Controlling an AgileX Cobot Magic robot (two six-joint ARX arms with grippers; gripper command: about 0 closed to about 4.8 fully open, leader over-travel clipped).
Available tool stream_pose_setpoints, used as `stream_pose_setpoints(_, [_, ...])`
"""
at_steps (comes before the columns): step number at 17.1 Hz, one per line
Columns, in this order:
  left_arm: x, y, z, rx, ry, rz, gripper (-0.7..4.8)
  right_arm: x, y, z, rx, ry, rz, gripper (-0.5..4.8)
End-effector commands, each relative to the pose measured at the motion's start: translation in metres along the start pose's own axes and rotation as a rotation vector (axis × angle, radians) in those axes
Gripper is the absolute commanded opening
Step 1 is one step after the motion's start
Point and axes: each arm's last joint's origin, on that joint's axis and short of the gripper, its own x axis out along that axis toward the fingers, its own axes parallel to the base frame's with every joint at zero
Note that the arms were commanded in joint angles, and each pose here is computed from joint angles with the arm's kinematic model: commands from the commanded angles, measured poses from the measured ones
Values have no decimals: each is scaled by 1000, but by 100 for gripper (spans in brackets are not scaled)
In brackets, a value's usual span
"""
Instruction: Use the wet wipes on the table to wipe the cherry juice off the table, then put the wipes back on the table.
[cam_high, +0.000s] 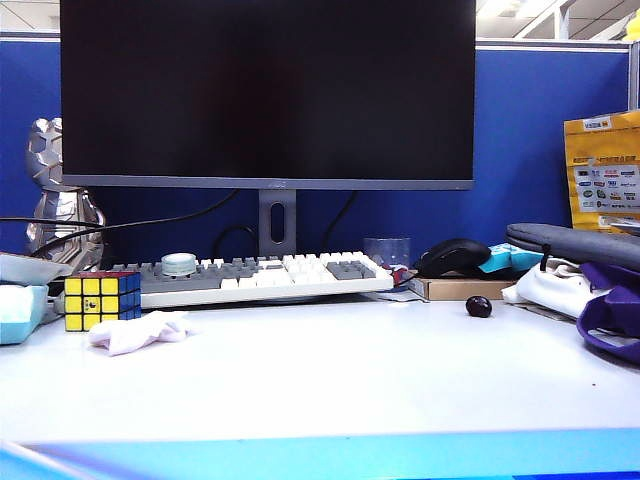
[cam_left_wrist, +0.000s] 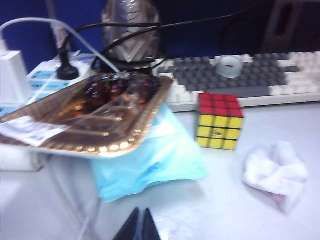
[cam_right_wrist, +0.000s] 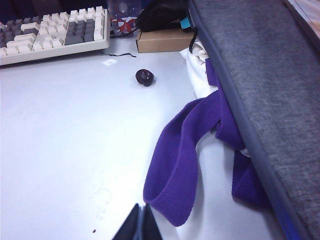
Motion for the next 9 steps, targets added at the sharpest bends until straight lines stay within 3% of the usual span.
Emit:
stream_pose_setpoints(1, [0, 8, 0, -18, -1, 53, 20, 0, 0, 0, -2, -5, 3, 0])
stream_pose_setpoints(9, [0, 7, -2, -25, 16, 50, 26, 0, 0, 0, -2, -4, 3, -1])
